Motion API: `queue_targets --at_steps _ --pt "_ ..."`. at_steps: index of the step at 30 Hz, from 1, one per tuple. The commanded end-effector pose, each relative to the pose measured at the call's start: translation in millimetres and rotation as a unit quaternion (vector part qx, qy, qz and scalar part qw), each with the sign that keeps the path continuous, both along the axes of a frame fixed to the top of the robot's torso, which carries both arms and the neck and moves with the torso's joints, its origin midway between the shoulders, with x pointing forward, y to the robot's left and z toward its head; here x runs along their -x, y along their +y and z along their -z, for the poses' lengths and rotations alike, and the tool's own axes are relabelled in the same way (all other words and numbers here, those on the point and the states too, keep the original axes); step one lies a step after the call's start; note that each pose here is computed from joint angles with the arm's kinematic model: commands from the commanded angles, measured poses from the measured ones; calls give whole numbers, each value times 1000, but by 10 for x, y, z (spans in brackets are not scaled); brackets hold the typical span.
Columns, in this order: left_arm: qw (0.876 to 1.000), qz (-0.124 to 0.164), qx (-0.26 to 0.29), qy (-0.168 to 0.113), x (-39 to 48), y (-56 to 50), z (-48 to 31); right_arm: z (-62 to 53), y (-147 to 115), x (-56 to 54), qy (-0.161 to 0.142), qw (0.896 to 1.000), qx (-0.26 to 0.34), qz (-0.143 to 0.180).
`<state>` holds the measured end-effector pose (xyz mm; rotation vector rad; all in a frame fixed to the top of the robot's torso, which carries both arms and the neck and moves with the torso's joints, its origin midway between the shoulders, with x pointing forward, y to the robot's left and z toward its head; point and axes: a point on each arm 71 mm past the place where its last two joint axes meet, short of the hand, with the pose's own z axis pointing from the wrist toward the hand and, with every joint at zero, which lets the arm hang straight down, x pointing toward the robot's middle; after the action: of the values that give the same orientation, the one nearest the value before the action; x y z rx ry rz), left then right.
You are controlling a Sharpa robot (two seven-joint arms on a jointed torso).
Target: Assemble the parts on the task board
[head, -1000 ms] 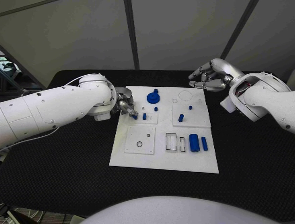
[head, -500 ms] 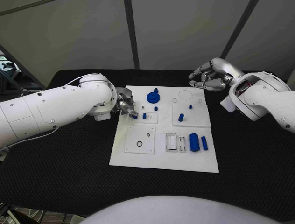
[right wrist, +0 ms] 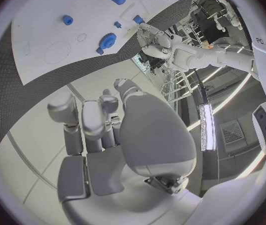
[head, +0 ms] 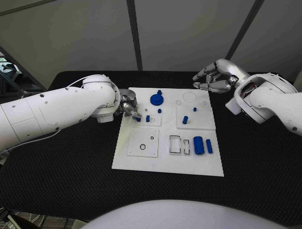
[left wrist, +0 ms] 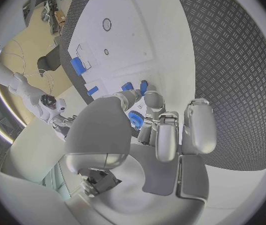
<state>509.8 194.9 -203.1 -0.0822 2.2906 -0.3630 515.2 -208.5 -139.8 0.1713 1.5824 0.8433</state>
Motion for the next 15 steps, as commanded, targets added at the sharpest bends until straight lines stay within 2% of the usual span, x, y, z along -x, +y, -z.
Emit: queue_targets --at_steps 1,15 --pt "1000 12 -11 16 29 -33 54 -13 8 4 -2 1000 -1 -4" --pt "1000 14 -25 11 3 -75 94 -15 6 9 -2 1000 -1 -6"
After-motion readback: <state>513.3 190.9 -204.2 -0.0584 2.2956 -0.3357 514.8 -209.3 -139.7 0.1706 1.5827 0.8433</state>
